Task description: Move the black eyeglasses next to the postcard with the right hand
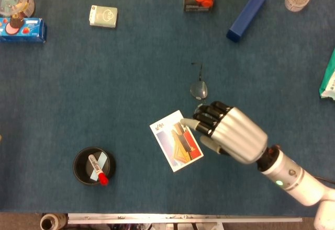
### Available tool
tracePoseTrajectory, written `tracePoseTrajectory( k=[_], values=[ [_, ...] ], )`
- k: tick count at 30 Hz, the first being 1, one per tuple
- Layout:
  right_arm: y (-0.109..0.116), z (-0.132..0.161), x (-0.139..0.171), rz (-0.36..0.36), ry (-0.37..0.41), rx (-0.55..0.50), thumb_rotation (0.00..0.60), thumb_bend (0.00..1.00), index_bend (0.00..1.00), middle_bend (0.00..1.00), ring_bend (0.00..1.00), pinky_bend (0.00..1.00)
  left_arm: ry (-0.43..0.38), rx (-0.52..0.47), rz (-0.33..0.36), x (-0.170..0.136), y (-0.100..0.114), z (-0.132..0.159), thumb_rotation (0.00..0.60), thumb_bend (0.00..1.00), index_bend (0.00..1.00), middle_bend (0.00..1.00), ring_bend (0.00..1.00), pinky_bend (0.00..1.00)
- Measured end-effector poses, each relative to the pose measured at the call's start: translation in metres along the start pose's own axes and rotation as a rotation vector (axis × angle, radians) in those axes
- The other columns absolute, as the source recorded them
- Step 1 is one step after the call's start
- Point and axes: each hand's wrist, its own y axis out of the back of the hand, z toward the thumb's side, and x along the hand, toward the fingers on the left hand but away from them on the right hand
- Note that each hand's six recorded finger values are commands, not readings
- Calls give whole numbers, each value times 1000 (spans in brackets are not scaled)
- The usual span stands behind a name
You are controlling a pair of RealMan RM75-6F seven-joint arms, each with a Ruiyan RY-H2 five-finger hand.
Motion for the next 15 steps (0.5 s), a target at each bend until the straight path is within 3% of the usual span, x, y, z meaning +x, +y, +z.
tracePoseTrajectory(
  k=[6,15],
  values=[
    [-4,2,-10,7,100,52,600,214,300,410,320,443,0,-3,3,0,1,0,600,1,565,456,377,463],
    [-11,-10,-18,14,127,130,600,206,300,400,311,443,1,-5,5,-1,2,0,600,2,565,456,377,463]
  ],
)
